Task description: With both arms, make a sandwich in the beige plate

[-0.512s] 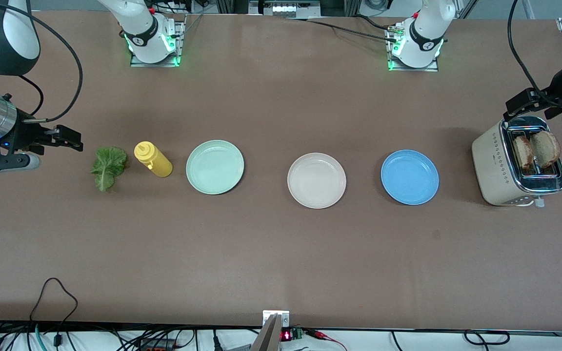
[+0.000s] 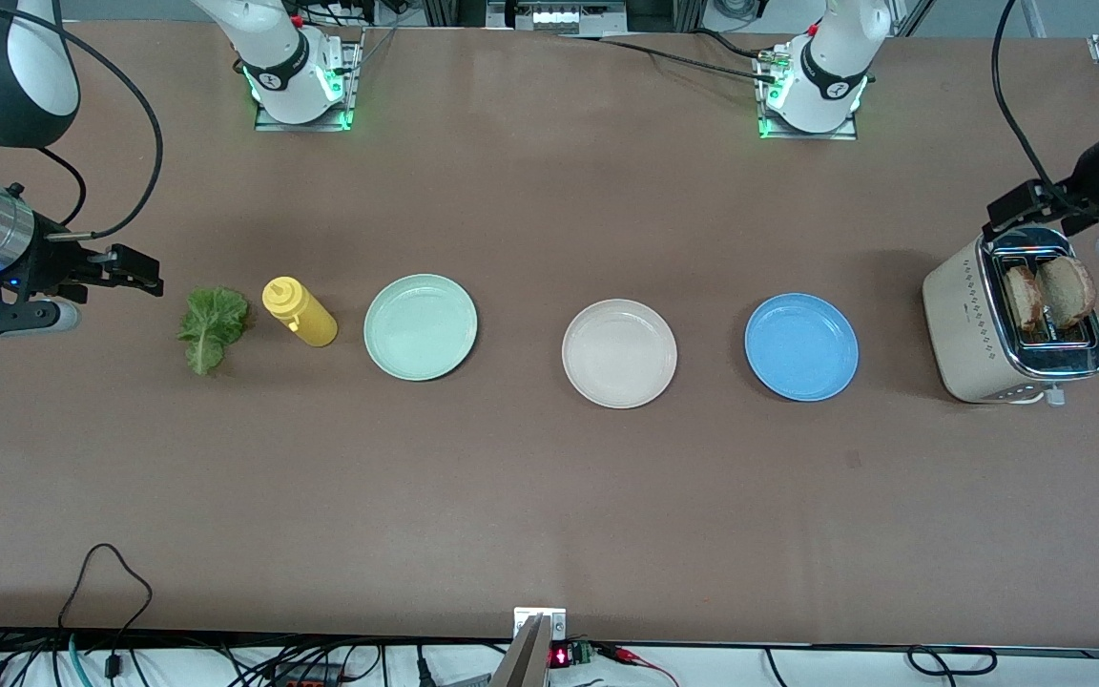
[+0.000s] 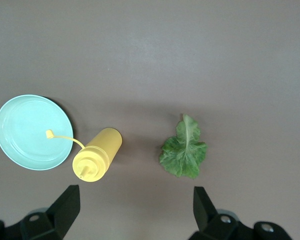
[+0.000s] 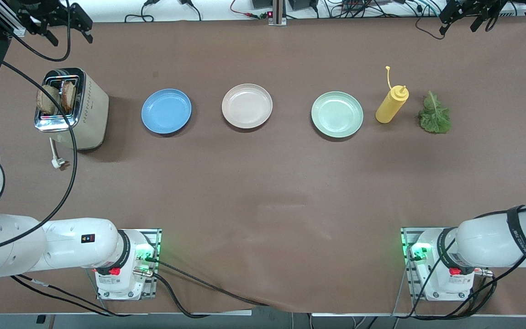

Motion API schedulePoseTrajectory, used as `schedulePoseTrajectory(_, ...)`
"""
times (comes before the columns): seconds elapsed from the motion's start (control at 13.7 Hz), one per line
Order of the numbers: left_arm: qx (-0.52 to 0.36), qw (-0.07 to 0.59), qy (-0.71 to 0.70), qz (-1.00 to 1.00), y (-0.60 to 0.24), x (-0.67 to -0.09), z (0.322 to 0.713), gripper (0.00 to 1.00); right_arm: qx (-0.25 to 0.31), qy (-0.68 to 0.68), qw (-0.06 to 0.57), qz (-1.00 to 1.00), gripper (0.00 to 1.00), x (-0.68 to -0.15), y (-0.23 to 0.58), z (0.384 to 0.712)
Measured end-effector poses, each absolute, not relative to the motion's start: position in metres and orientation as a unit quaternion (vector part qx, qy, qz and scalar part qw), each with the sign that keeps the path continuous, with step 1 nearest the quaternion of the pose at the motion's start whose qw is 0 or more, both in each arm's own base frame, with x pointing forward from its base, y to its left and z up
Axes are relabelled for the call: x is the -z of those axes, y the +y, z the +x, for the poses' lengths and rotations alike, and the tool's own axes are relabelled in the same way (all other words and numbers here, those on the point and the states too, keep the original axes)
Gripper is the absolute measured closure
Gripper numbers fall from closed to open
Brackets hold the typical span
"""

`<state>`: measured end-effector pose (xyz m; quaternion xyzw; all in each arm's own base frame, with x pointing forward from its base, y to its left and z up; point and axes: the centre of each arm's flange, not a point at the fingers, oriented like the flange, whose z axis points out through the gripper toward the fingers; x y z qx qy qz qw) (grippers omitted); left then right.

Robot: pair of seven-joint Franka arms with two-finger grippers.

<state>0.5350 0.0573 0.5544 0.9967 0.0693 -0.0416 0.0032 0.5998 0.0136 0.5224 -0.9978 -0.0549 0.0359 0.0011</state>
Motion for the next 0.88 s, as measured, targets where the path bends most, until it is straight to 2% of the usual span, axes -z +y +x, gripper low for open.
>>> schedulePoseTrajectory(0.22,0.073,0.008,0.11,0.991,0.115,-0.491,0.555,0.0,-0.036,-0.055,0.001,-0.998,0.0,-0.522,0.014,0.6)
schedulePoseTrajectory(0.37,0.092,-0.012,0.118,0.989,0.143,-0.454,0.563,0.0,-0.04,-0.055,0.001,-0.998,0.0,-0.52,0.014,0.6)
schedulePoseTrajectory(0.51,0.107,-0.029,0.115,0.987,0.154,-0.428,0.57,0.0,-0.045,-0.055,0.002,-0.997,0.0,-0.514,0.014,0.602)
schedulePoseTrajectory(0.88,0.143,-0.025,0.131,0.981,0.18,-0.382,0.571,0.0,-0.08,-0.064,0.004,-0.995,0.0,-0.492,0.014,0.601)
